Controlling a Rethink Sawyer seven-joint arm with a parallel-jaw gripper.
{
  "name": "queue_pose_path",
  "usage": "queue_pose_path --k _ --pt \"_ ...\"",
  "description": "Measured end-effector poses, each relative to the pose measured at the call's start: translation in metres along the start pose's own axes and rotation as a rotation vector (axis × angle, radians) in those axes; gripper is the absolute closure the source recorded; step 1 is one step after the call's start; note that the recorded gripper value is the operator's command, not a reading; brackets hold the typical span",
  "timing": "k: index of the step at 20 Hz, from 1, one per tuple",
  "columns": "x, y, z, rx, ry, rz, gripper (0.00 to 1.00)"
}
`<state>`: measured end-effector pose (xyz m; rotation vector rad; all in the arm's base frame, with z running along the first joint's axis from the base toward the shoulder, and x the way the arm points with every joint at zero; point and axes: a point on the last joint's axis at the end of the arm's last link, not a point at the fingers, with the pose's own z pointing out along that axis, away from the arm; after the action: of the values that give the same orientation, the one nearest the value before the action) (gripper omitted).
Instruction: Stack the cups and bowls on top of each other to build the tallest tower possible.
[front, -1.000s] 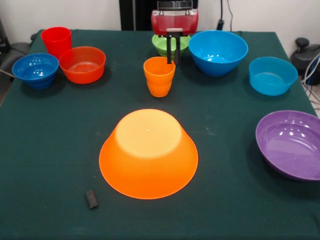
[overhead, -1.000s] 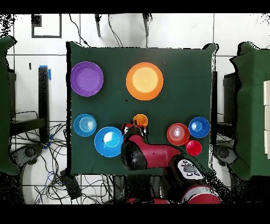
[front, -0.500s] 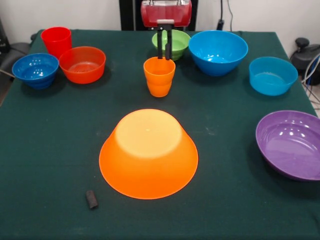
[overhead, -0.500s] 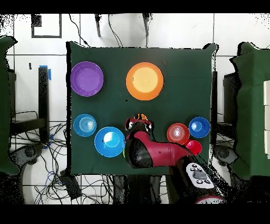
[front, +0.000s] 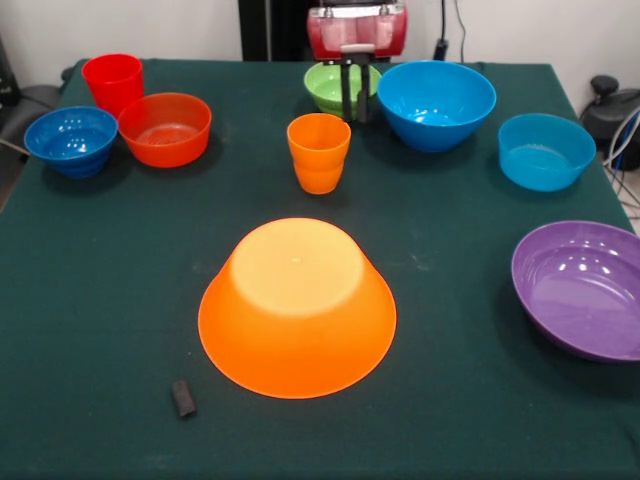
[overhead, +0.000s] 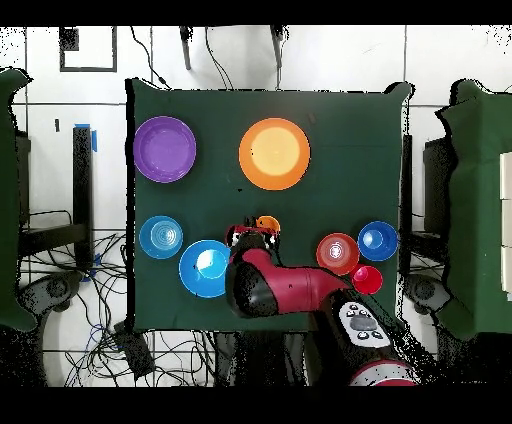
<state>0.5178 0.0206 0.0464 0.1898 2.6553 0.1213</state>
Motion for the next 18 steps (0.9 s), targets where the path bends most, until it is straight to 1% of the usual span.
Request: queue_pose_path --k 4,8,9,11,12,15,18 --pt "-0.006 0.011 -0.007 0.001 -0.012 -0.005 1.00" --pt "-0.018 0.030 -0.018 0.014 -0.014 -0.008 1.00" --pt "-0.024 0.046 -0.025 0.021 0.003 -0.010 0.00" --pt "-0.024 0.049 -0.026 0.022 0.007 -0.010 0.00" --pt "-0.026 0.057 -0.029 0.027 0.020 -0.007 0.00" --pt "-0.025 0.073 -0.035 0.040 0.044 -0.004 0.00" --pt "-0.021 0.085 -0.041 0.059 0.059 -0.009 0.00"
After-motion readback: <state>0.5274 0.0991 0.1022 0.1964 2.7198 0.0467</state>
